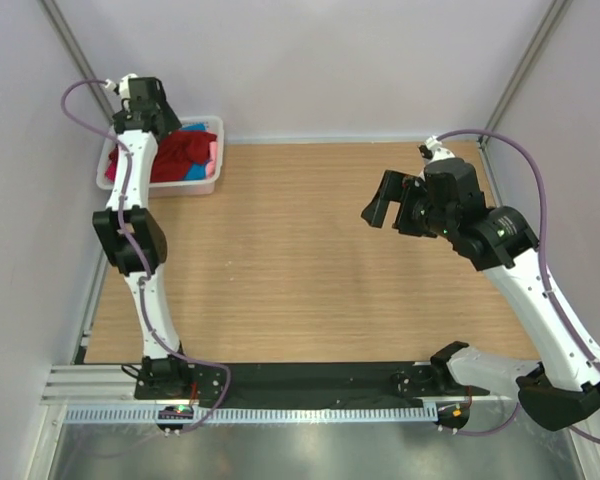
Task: Fold and stack the t-shirts
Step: Grab the tshirt from the pile, then move the tshirt to the center of the board
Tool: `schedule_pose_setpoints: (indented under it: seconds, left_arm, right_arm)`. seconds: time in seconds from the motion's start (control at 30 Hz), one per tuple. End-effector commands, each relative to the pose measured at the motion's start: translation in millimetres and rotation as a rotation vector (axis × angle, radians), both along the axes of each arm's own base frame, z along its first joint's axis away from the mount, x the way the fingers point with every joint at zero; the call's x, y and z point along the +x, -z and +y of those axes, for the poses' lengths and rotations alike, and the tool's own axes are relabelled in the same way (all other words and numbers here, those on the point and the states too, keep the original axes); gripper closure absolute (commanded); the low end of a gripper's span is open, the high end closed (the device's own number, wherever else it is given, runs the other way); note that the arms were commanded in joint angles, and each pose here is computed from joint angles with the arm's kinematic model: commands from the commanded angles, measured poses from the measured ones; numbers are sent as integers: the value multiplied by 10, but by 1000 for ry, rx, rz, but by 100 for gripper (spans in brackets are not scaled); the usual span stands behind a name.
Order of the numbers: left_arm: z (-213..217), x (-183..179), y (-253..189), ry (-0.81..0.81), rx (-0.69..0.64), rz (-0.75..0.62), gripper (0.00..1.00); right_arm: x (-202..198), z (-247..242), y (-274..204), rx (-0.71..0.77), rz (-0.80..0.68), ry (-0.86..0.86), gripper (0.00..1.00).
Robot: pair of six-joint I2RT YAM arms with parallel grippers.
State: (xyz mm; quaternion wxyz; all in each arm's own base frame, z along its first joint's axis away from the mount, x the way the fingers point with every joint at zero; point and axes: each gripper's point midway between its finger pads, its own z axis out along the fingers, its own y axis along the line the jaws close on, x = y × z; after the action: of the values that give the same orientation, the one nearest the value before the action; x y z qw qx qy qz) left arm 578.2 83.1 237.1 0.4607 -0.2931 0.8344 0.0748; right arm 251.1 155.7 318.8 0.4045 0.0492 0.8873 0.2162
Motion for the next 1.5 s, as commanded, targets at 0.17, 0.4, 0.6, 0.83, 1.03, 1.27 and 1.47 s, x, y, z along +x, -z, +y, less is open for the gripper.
schedule_pose_setpoints:
  seconds: [0.17, 0.4, 0.6, 0.83, 1.03, 1.27, 1.47]
  left_arm:
    - [-184, 788, 341, 144, -26, -131, 41]
    - [-582, 587, -1455, 272, 35, -486, 100]
    - [-1382, -392, -3077, 413, -29, -804, 100]
    - [-2811, -1602, -2827, 718, -307, -666, 100]
    - [-3270, -2437, -1074, 753, -510, -249, 100]
    - [-2755, -2873, 496, 556, -400, 137, 72]
    - [-2380, -3043, 640, 495, -245, 347, 39]
  right_arm:
    - [245, 34, -69, -49, -76, -15, 0]
    - [450, 216, -228, -39, -97, -59, 1]
    - [527, 112, -362, -79, -102, 3, 1]
    - [381, -177, -306, -146, -39, 115, 2]
    - [98, -369, -49, -167, 46, 164, 4]
    - [-59, -354, 744, -213, 194, 134, 11]
    - [-75, -161, 1164, -239, 331, 31, 23]
